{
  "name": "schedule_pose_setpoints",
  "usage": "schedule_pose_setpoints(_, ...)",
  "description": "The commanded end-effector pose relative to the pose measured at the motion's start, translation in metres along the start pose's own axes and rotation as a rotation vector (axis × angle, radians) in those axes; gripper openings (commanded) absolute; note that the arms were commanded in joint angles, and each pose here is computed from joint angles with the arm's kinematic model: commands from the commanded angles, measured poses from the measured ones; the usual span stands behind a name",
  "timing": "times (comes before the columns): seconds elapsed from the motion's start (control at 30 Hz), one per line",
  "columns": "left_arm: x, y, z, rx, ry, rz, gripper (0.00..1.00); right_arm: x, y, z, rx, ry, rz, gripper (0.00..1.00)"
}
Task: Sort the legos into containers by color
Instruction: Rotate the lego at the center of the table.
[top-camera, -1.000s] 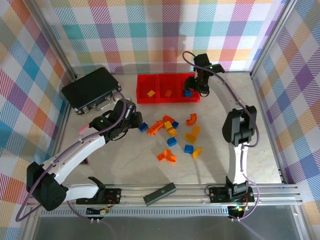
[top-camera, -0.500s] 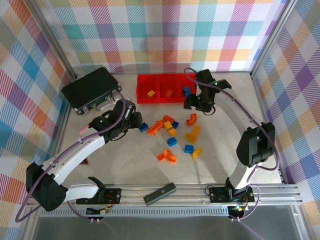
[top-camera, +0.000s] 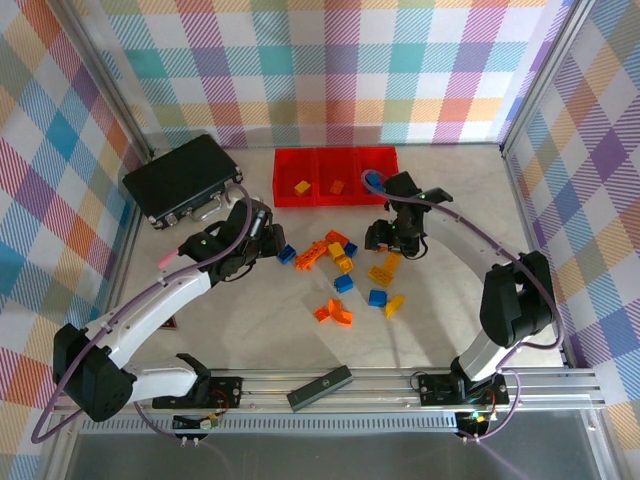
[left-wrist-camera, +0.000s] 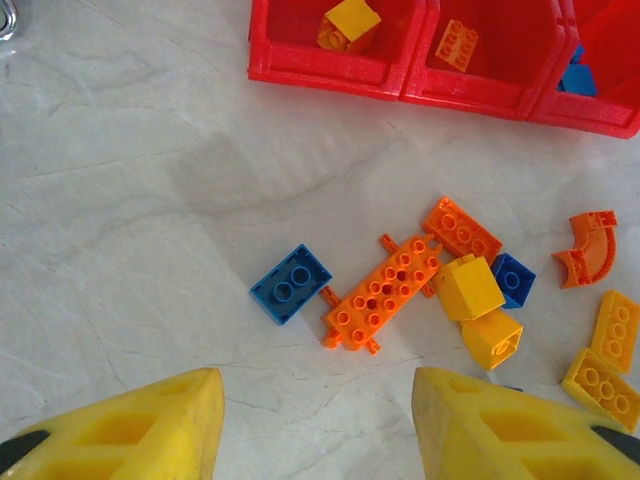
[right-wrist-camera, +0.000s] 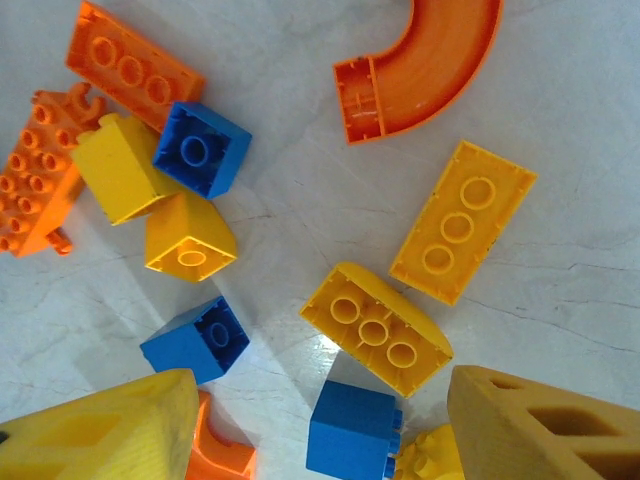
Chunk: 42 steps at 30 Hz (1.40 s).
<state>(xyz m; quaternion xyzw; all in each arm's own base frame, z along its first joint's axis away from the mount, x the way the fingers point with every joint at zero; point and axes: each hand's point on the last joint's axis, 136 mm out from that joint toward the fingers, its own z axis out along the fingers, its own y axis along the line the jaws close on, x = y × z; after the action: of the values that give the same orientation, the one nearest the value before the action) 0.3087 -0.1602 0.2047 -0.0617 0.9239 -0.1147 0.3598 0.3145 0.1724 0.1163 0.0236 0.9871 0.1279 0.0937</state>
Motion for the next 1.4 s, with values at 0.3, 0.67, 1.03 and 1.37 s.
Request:
schedule_pose_setpoints(0.3, 0.007, 0.007, 0.006, -0.018, 0.015, -0.020, 0.54, 0.025, -0.008, 0.036, 0.005, 0.066, 0.002, 0.67)
schedule_pose_setpoints(0.67, 0.011, 0.005, 0.009, -0.008, 0.026, -0.025, 0.54, 0.039, -0.009, 0.061, 0.008, 0.123, -0.070, 0.70)
schedule_pose_setpoints(1.03, 0.014, 0.005, 0.011, -0.007, 0.040, -0.022, 0.54, 0.047, -0.002, 0.073, -0.014, 0.156, -0.090, 0.73)
schedule_pose_setpoints(1.37, 0.016, 0.002, 0.014, 0.006, 0.054, -0.026, 0.54, 0.052, 0.021, 0.070, -0.068, 0.172, -0.108, 0.73)
